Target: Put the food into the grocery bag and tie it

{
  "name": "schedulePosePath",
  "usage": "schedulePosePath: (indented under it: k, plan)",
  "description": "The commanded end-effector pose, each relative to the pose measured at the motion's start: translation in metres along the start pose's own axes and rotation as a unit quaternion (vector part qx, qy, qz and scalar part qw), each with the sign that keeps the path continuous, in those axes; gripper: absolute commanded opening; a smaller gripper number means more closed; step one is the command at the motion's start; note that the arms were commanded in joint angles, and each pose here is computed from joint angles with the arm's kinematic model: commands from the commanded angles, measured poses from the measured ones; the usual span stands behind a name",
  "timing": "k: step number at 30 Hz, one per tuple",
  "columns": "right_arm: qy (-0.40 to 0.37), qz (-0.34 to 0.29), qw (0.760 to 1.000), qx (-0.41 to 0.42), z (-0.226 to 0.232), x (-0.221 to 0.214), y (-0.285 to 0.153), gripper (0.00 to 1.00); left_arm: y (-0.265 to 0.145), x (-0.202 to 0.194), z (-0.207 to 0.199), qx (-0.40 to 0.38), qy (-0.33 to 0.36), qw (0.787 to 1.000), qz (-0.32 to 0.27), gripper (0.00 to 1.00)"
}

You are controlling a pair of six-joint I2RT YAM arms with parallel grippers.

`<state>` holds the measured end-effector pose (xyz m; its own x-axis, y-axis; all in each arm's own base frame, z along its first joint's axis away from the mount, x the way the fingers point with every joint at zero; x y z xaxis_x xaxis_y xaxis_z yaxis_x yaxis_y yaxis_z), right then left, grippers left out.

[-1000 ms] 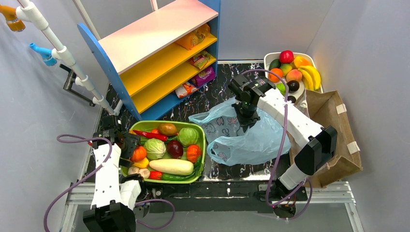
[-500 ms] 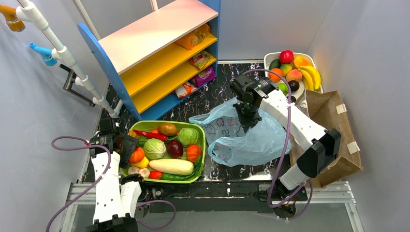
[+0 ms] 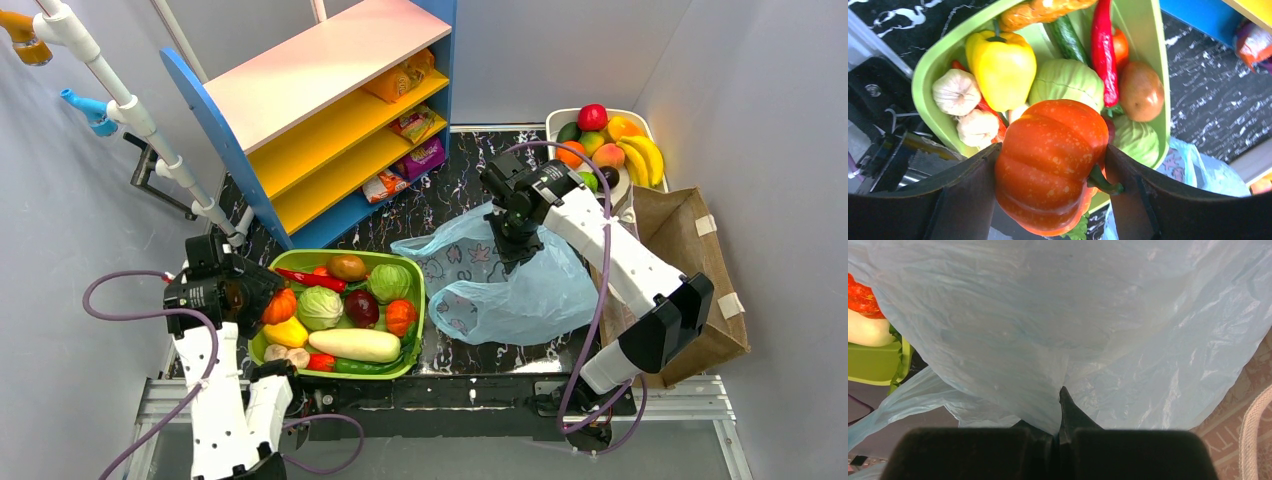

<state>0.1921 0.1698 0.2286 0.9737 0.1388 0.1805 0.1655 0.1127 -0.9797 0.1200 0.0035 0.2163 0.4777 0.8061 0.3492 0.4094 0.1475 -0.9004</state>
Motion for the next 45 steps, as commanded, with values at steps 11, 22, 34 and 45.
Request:
schedulePosePath:
  k: [11, 22, 34, 45]
  plan:
    - [0.068, -0.042, 0.997, 0.009, -0.005, 0.006, -0.047, 0.01, -0.036, 0.008, -0.059, -0.138, 0.094, 0.985, 0.046, 0.0]
    - [0.071, -0.045, 0.995, 0.06, 0.009, 0.008, -0.052, 0.01, -0.043, -0.035, -0.139, -0.192, 0.248, 0.947, 0.064, 0.0]
    - [0.077, -0.034, 0.993, 0.087, 0.013, -0.003, -0.054, 0.01, -0.044, -0.116, -0.223, -0.258, 0.383, 0.881, 0.101, 0.0]
    - [0.068, -0.021, 0.993, 0.091, 0.012, -0.01, -0.05, 0.01, -0.064, -0.178, -0.274, -0.318, 0.47, 0.818, 0.089, 0.0]
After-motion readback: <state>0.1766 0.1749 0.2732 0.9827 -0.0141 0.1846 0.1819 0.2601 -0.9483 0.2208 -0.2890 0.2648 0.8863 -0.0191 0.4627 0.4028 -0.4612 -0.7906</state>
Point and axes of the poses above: each gripper's point midway between its finger pads, its own y axis out along the fingers, its own z axis along the line the jaws close on, x = y × z, the point moved 3 cm from there along -y, back along the fingers, and after that the axes turned 9 degrees about y, right-handed, at the moved point
